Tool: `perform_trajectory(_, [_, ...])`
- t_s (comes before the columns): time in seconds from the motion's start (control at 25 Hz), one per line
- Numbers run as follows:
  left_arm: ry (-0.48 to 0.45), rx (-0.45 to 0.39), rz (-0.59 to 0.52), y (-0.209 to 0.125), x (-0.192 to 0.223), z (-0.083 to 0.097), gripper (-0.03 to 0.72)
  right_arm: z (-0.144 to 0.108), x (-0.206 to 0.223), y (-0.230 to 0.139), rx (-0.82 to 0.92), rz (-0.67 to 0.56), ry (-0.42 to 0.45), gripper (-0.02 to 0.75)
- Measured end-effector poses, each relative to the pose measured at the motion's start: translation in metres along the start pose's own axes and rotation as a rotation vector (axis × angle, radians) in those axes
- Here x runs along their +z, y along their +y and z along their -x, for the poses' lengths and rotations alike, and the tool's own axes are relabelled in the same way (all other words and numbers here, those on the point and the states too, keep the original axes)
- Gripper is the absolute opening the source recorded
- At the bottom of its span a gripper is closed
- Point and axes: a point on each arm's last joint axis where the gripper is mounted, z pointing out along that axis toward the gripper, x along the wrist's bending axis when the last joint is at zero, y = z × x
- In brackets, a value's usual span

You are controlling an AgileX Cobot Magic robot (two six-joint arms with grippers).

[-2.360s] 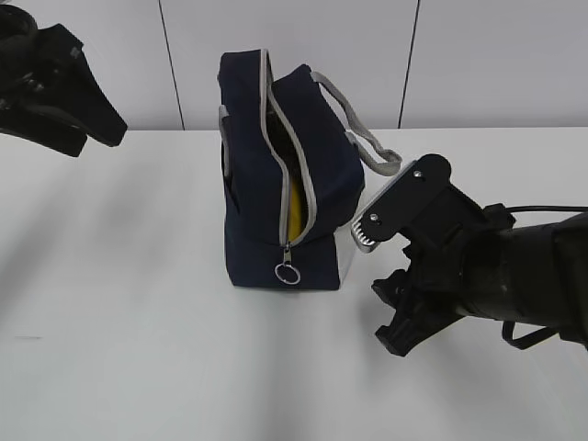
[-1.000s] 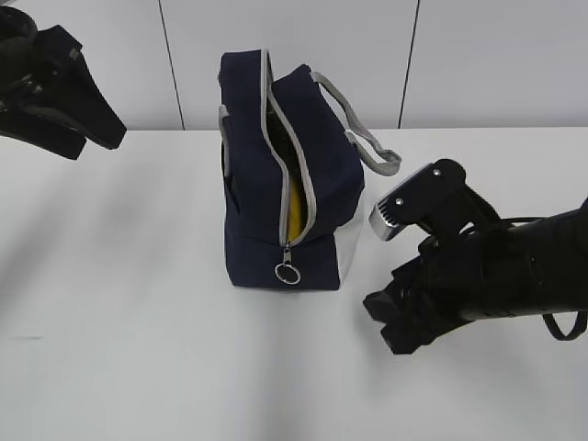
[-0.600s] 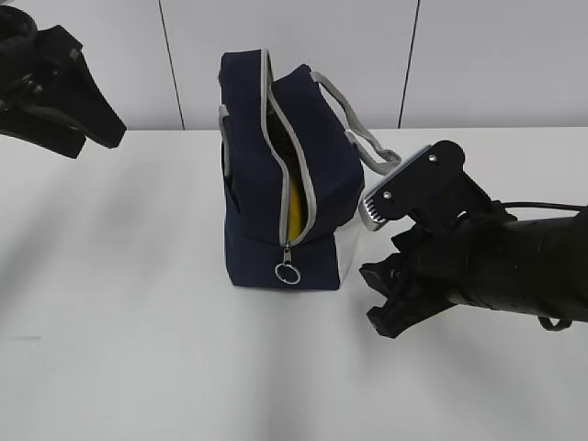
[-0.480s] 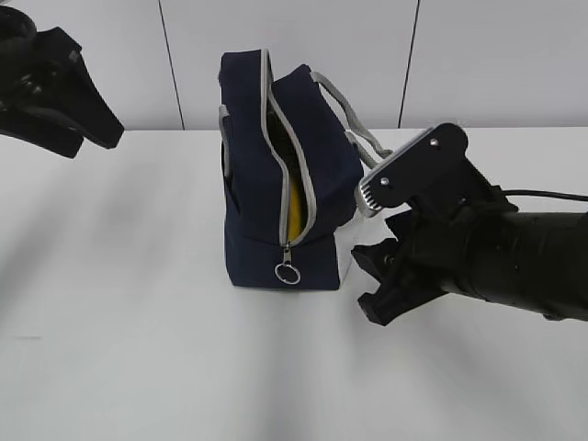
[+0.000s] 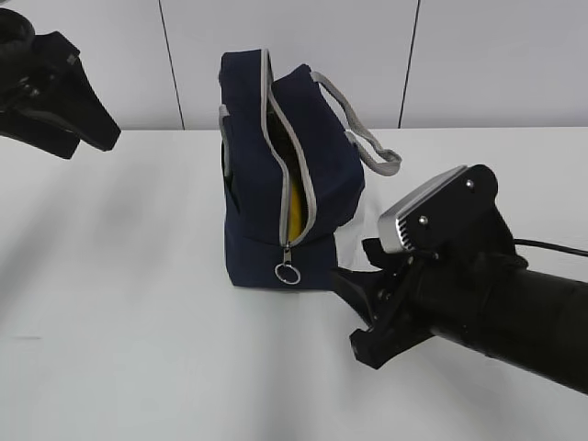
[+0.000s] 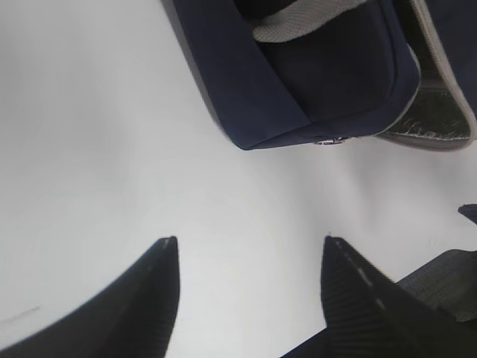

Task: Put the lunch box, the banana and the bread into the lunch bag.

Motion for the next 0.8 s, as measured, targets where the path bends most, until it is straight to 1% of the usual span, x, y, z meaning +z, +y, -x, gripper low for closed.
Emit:
perform_trajectory(0.16, [0.000, 0.000, 0.000, 0.000, 0.000, 0.000, 0.433, 0.005, 0.010, -0.009, 0.040, 0.003, 0.065, 0.408])
perform_trajectory(0.28, [0.000, 0.000, 0.000, 0.000, 0.000, 0.000, 0.433, 0.020, 0.016, -0.017, 0.095, 0.044, 0.147, 0.408])
perform_trajectory(0.36, [0.000, 0.000, 0.000, 0.000, 0.000, 0.000, 0.433, 0.033, 0.018, -0.024, 0.129, 0.060, 0.178, 0.408])
perform_trajectory(0.44, [0.002, 0.001, 0.000, 0.000, 0.000, 0.000, 0.433, 0.041, 0.025, -0.032, 0.132, 0.037, 0.207, 0.408])
perform_trajectory(0.56, [0.002, 0.001, 0.000, 0.000, 0.000, 0.000, 0.433, 0.041, 0.038, -0.039, 0.097, 0.014, 0.262, 0.409])
perform_trajectory(0.64, [0.002, 0.001, 0.002, 0.000, 0.000, 0.000, 0.433, 0.042, 0.046, -0.041, 0.078, 0.007, 0.280, 0.409])
perform_trajectory(0.8, [0.004, 0.001, 0.010, 0.001, 0.000, 0.000, 0.433, 0.045, 0.062, -0.041, 0.066, 0.031, 0.304, 0.398])
